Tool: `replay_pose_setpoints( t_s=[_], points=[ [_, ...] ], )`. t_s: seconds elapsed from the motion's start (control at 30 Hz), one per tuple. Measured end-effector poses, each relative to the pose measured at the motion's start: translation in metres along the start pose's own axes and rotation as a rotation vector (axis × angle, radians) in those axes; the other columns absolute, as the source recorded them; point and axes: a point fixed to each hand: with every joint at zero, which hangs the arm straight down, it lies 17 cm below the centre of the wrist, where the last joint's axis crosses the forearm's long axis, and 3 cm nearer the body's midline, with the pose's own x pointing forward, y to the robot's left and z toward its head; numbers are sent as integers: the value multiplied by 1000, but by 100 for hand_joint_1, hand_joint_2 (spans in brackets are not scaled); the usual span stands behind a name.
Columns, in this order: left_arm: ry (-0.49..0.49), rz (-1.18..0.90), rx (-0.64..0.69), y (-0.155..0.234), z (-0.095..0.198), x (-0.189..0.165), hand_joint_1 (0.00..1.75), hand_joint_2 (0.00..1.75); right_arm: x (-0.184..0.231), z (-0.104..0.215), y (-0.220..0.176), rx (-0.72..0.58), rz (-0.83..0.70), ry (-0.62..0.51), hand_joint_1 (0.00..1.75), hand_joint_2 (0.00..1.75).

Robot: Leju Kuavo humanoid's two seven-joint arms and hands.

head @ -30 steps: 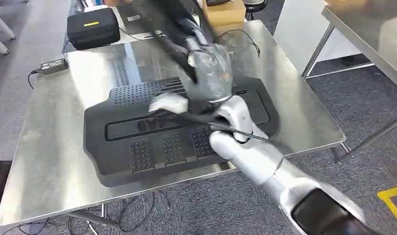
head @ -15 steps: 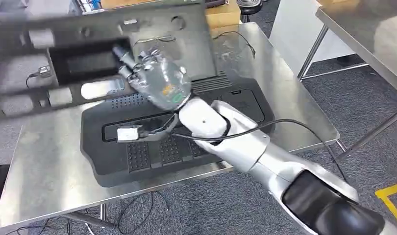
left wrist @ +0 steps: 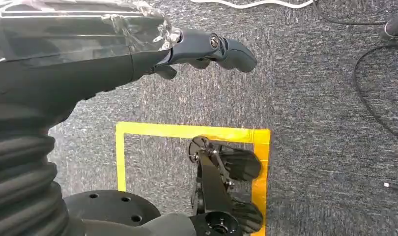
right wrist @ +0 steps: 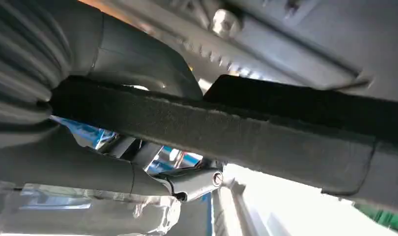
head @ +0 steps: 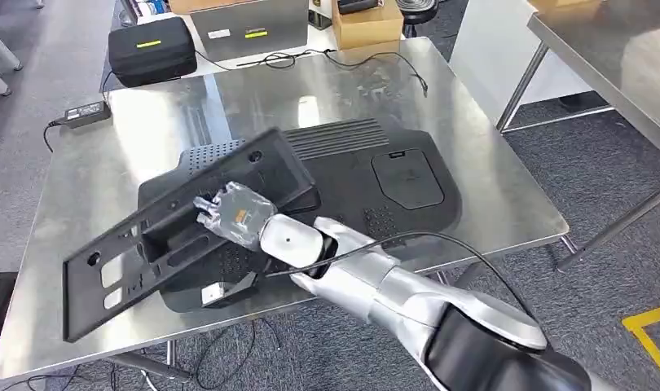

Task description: Take the parts from the cabinet and place them on the table.

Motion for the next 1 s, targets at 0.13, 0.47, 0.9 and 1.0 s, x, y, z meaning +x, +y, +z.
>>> replay_pose_setpoints(
  t_s=[0.13, 0.47, 0.9, 1.0],
  points=[
    [-10, 5, -7, -2, 0, 1, 0, 175, 5, 2, 19, 68, -14, -2, 175, 175],
    [-7, 5, -10, -3, 1, 0, 0, 175, 6, 8, 45, 135, -42, 15, 175, 175],
    [-20, 3, 18, 1, 1, 0, 0, 0, -11, 9, 49, 137, -161, 98, 0, 0],
    [-18, 5, 17, 0, 1, 0, 0, 0, -18, 8, 44, 102, -299, 145, 0, 0]
  ],
)
